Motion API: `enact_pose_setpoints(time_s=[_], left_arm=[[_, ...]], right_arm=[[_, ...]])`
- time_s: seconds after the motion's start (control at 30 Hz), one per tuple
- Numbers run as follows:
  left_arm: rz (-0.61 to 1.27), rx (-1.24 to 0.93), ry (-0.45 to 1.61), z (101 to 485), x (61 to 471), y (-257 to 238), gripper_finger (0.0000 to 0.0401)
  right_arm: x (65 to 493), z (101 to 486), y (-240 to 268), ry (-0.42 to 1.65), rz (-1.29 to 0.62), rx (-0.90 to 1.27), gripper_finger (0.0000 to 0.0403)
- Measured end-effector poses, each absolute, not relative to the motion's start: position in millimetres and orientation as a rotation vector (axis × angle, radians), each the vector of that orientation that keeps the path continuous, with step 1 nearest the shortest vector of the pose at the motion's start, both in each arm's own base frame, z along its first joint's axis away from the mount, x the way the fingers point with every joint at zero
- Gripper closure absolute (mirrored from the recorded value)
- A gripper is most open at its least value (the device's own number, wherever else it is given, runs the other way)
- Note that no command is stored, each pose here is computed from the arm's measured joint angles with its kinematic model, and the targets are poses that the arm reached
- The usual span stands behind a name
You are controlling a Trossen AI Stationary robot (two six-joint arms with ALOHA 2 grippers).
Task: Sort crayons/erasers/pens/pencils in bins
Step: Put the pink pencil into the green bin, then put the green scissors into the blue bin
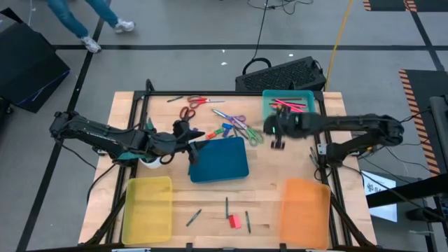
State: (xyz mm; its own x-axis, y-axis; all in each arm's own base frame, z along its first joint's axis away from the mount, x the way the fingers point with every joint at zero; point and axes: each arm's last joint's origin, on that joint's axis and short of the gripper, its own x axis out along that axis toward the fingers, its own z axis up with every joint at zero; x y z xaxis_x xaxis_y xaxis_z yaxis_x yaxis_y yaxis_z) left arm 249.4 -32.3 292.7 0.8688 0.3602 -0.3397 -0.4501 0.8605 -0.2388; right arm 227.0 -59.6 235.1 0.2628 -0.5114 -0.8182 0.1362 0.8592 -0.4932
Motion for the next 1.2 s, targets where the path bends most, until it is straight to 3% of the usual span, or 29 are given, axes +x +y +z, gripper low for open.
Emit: enact_pose_setpoints(time_s=[0.23, 0.5, 0.63, 0.77, 1.0, 1.2], left_arm=[[0.388, -0.337, 0.27, 295, 250, -38, 0.0213], [0.361, -0.337, 0.257, 297, 250, -44, 0.0213], [0.361, -0.339, 0.258, 297, 250, -44, 0.0213], [0.362, -0.338, 0.258, 297, 250, -44, 0.0213], [0.361, -0.333, 0.261, 297, 250, -44, 0.0213], [0.355, -0.285, 0.268, 297, 250, -44, 0.0212]], right_arm=[[212, 224, -159, 1.345, -0.558, -0.498, 0.0383], [202, 175, -206, 1.444, -0.464, -0.312, 0.0381], [204, 162, -209, 1.472, -0.467, -0.261, 0.0358], [207, 162, -206, 1.465, -0.467, -0.261, 0.0299], [218, 210, -170, 1.261, -0.521, -0.325, 0.0197], [236, 237, -119, 1.026, -0.456, -0.224, 0.017]])
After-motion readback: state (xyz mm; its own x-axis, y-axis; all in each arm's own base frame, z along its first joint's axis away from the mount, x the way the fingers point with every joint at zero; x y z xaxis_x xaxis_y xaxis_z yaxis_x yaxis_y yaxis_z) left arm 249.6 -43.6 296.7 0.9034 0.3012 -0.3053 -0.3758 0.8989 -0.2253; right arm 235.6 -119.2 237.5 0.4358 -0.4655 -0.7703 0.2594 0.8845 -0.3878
